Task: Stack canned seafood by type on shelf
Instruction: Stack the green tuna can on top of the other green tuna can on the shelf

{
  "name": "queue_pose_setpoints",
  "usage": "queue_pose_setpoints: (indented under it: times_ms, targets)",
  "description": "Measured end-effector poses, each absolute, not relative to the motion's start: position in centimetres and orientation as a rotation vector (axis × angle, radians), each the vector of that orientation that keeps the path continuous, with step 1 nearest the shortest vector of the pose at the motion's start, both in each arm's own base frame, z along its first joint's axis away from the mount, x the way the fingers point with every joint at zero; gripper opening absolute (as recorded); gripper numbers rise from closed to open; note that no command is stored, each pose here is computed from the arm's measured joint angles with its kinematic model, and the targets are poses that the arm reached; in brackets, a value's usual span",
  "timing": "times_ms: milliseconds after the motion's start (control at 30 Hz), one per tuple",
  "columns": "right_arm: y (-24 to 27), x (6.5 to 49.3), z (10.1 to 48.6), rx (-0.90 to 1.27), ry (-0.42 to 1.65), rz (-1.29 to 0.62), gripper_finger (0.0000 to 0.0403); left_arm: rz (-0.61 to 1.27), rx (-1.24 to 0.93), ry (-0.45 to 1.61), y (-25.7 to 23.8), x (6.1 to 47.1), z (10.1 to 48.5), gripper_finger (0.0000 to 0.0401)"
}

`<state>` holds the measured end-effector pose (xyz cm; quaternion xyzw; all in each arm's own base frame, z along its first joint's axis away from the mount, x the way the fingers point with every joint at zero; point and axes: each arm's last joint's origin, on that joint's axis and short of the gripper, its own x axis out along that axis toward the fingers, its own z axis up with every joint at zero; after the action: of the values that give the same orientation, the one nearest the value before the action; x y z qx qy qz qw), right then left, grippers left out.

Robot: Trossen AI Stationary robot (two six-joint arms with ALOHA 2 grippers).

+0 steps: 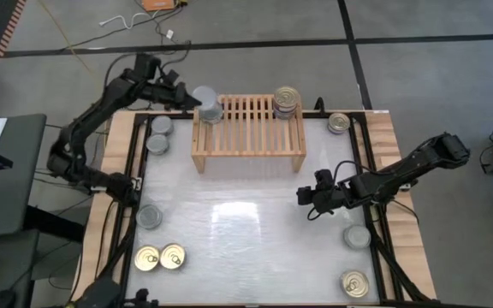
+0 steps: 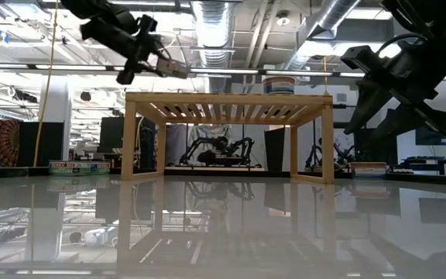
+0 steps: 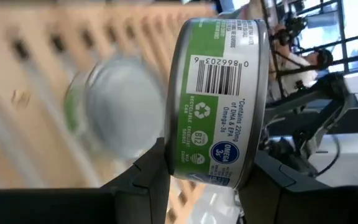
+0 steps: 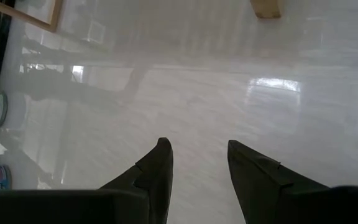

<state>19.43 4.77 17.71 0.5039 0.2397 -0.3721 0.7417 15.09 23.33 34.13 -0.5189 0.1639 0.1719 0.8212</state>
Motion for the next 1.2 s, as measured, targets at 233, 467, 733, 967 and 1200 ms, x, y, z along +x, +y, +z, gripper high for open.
queue_pose_setpoints:
  times_ms: [233,467,733,967,1200]
  targets:
    - [4.9,19.5,17.8,1.109,0.522,-0.808,0.0176,0.332,-1.212,0.115,22.7,13.9,31.8,0.0141]
    - [4.8,19.5,17.8,1.112,0.518,-0.808,0.0176,0.358,-1.34,0.147,23.1,15.3,29.8,0.0141]
    - [4.8,19.6,17.8,1.103,0.518,-0.798,0.0176,0.406,-1.299,0.134,22.9,16.0,29.8,0.0143]
    - [4.8,19.6,17.8,1.1,0.52,-0.797,0.0176,0.495,-1.391,0.097,23.1,16.0,29.6,0.0143]
    - [4.8,19.6,17.8,1.093,0.523,-0.794,0.0176,0.505,-1.381,0.093,23.0,16.1,29.7,0.0143]
